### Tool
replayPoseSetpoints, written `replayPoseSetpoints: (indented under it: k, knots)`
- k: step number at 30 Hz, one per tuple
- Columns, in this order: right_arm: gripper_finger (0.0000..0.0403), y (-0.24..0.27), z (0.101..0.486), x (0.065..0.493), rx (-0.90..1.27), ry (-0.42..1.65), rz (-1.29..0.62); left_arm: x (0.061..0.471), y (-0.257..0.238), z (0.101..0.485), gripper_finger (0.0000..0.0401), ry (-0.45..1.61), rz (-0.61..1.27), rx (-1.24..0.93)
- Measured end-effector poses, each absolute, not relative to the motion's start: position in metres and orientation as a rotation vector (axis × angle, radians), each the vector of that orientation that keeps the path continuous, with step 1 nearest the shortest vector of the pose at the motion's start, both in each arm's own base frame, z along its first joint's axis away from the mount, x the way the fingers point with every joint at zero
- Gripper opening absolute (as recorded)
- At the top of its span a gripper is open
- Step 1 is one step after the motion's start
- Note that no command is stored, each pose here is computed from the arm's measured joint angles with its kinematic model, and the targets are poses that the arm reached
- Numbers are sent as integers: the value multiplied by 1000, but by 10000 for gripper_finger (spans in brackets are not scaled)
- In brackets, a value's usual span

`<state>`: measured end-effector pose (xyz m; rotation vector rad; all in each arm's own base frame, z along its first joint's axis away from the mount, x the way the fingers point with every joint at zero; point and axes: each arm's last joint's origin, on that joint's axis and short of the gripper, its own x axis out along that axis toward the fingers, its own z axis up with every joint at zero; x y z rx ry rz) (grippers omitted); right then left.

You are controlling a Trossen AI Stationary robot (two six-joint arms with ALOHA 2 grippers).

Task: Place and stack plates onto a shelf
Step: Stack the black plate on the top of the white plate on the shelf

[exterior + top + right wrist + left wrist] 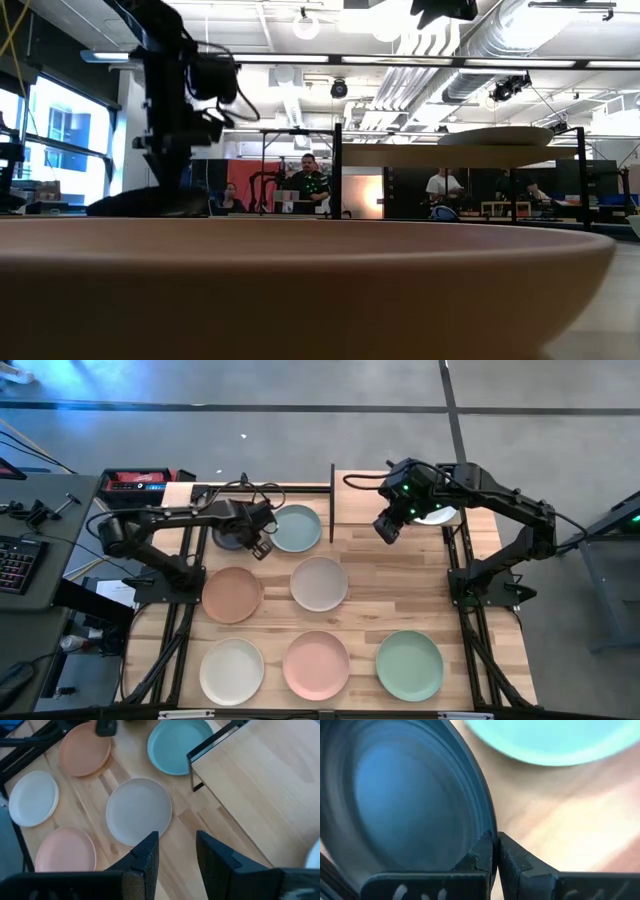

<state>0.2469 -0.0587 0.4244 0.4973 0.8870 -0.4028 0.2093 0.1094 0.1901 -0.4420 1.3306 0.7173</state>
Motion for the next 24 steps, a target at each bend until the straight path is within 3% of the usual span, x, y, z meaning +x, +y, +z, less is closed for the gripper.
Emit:
replayPoseSetpoints:
  k: [11,24]
  knots:
    - [108,-60,424,247,543,864,-486,195,79,227,1,1233,594,-303]
    - [108,-60,424,247,780,811,-589,195,32,253,1,1189,256,121]
